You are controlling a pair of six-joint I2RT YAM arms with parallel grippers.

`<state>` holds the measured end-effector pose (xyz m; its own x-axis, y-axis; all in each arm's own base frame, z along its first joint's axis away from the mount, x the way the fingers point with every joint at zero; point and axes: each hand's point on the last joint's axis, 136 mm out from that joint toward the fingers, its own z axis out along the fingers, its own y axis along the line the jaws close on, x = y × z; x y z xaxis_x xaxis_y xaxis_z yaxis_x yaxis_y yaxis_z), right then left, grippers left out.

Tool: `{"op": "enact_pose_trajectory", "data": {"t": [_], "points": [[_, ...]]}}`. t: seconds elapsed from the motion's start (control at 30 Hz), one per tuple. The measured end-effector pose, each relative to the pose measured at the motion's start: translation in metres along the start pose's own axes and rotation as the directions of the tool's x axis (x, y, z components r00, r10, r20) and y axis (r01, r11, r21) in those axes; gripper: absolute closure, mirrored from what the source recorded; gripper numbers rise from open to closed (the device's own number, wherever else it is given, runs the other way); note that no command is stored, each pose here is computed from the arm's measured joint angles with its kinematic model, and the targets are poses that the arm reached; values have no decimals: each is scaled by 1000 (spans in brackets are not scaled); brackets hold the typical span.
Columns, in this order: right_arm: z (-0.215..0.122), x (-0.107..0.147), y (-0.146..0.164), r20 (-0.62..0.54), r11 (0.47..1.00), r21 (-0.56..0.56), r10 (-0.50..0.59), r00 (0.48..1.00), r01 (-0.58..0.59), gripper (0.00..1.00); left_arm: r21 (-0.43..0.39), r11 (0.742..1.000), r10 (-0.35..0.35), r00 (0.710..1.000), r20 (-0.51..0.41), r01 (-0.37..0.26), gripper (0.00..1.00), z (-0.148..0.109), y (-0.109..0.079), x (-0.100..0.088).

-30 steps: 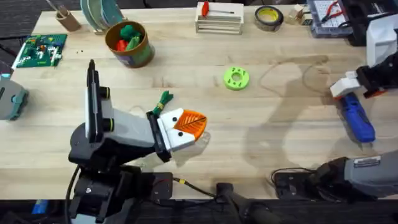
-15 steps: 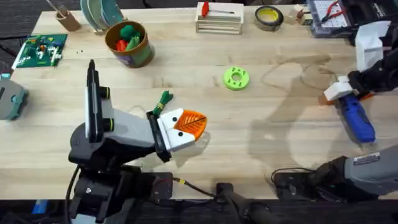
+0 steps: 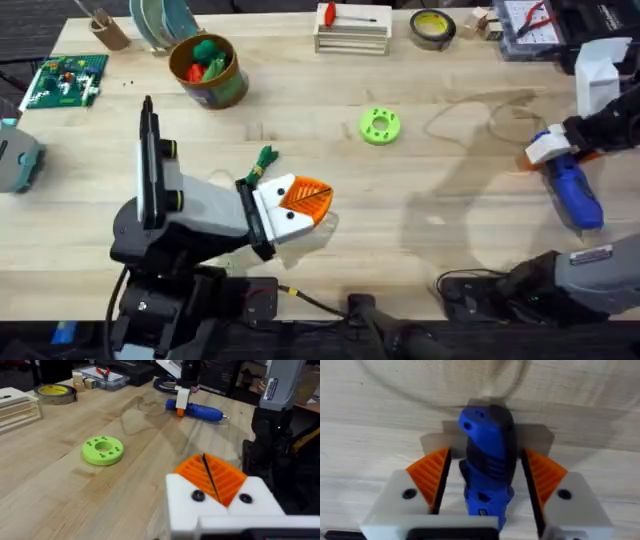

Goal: Pick up the gripper from the table and insert it into the empty holder that is missing its gripper. Then pick up a screw, insert it into the mounting hole, and use the screwdriver to tighten it. Finally, clean up the table by picking up the vegetable and placing it into the bucket.

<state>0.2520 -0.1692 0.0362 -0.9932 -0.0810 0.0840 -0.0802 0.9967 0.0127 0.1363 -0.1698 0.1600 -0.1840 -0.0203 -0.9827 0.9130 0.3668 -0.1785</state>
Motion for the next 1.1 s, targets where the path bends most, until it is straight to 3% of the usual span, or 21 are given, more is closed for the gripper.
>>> {"op": "enact_pose_trajectory", "data": {"t": [0.1, 0.3, 0.43, 0.8, 1.1], "points": [[0, 0, -2, 5, 1000, 3, 2, 1000, -2, 262, 0, 1000, 0, 1000, 0, 0, 983, 0, 0, 0], [0, 0, -5, 11, 1000, 8, 9, 1000, -9, 638, 0, 1000, 0, 1000, 0, 0, 983, 0, 0, 0], [2, 1, -5, 4, 1000, 1, 7, 1000, -7, 967, 0, 1000, 0, 1000, 0, 0, 983, 0, 0, 0], [-5, 0, -5, 29, 1000, 17, 8, 1000, -8, 983, 0, 1000, 0, 1000, 0, 0, 983, 0, 0, 0], [-60, -12, -3, 229, 994, 75, 59, 972, -78, 985, 0, 1000, 0, 1000, 0, 0, 983, 0, 0, 0]]}}
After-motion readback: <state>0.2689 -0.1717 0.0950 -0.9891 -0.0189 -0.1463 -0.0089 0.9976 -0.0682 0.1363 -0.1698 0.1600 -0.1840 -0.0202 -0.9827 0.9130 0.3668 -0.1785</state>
